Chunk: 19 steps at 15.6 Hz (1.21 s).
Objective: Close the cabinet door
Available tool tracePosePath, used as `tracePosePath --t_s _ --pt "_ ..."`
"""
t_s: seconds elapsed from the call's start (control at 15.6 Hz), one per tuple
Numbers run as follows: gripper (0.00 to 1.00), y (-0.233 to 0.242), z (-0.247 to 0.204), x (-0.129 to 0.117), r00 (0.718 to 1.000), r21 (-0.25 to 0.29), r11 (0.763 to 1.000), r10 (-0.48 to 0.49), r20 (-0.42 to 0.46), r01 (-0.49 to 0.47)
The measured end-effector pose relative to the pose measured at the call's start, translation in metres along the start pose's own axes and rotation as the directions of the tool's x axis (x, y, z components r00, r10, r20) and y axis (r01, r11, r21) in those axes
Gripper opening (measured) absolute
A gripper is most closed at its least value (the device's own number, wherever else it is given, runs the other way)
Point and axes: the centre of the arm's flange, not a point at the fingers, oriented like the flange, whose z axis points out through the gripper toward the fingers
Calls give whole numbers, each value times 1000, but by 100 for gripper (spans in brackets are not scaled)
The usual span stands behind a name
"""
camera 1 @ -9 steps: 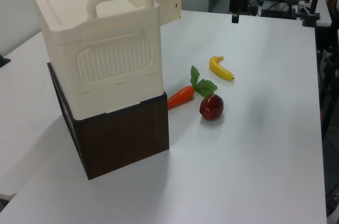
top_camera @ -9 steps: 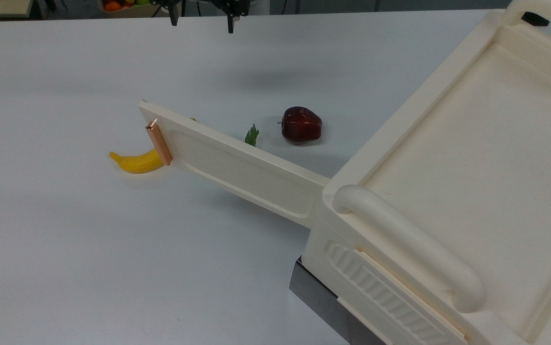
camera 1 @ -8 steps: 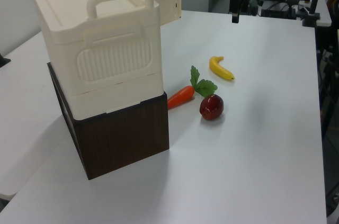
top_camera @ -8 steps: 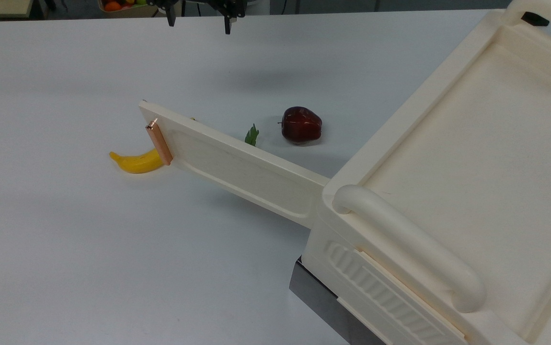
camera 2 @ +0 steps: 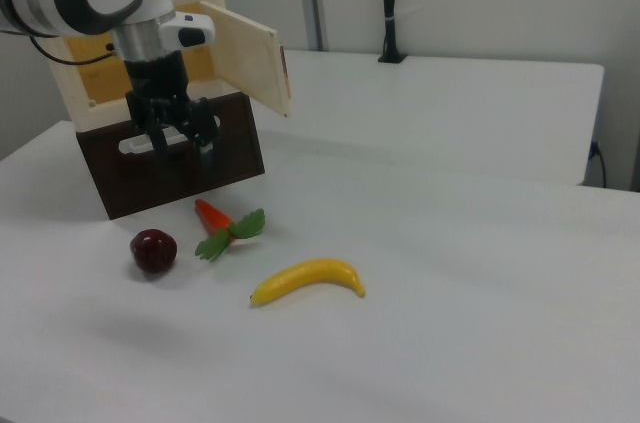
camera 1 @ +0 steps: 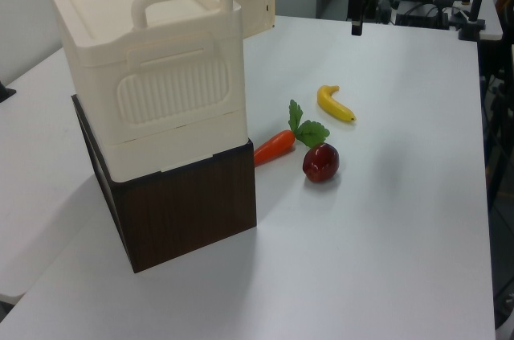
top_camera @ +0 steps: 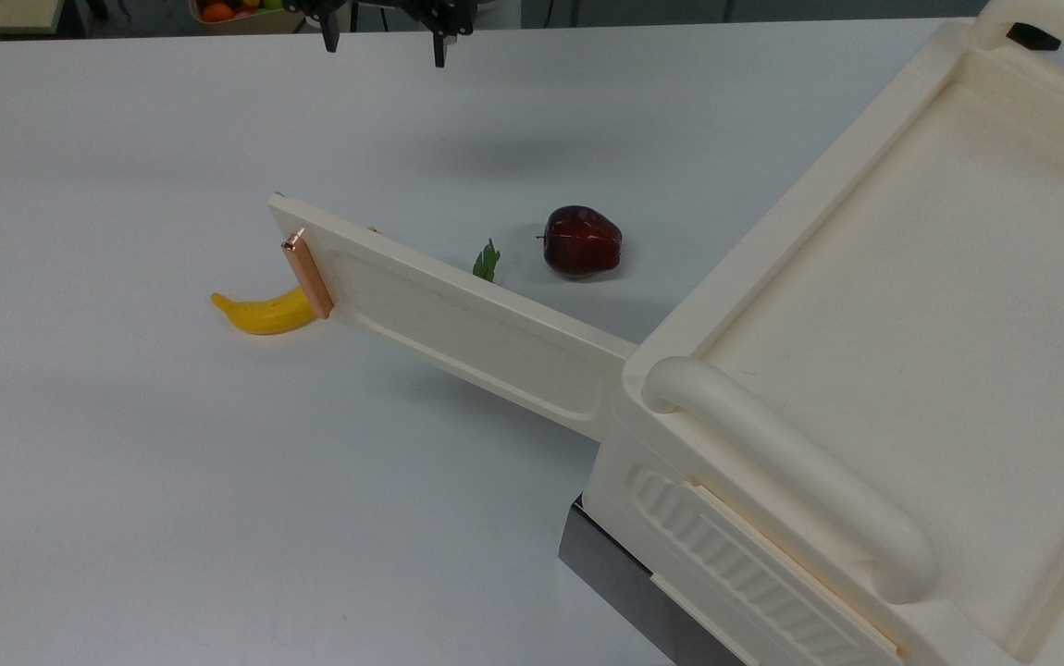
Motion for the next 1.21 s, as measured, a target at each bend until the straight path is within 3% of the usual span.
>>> tracePosePath --t_s 0.19,0.26,0.77,1.02,1.21 --pt "94 0 0 0 1000 0 1000 -1 0 1" --pt "87 0 0 0 1000 0 1000 -2 0 2" --pt "3 1 1 1 1000 0 1000 0 1 0" --pt "1 8 0 4 1000 0 1000 2 -6 -2" --pt "1 10 -15 17 997 6 1000 8 -73 -8"
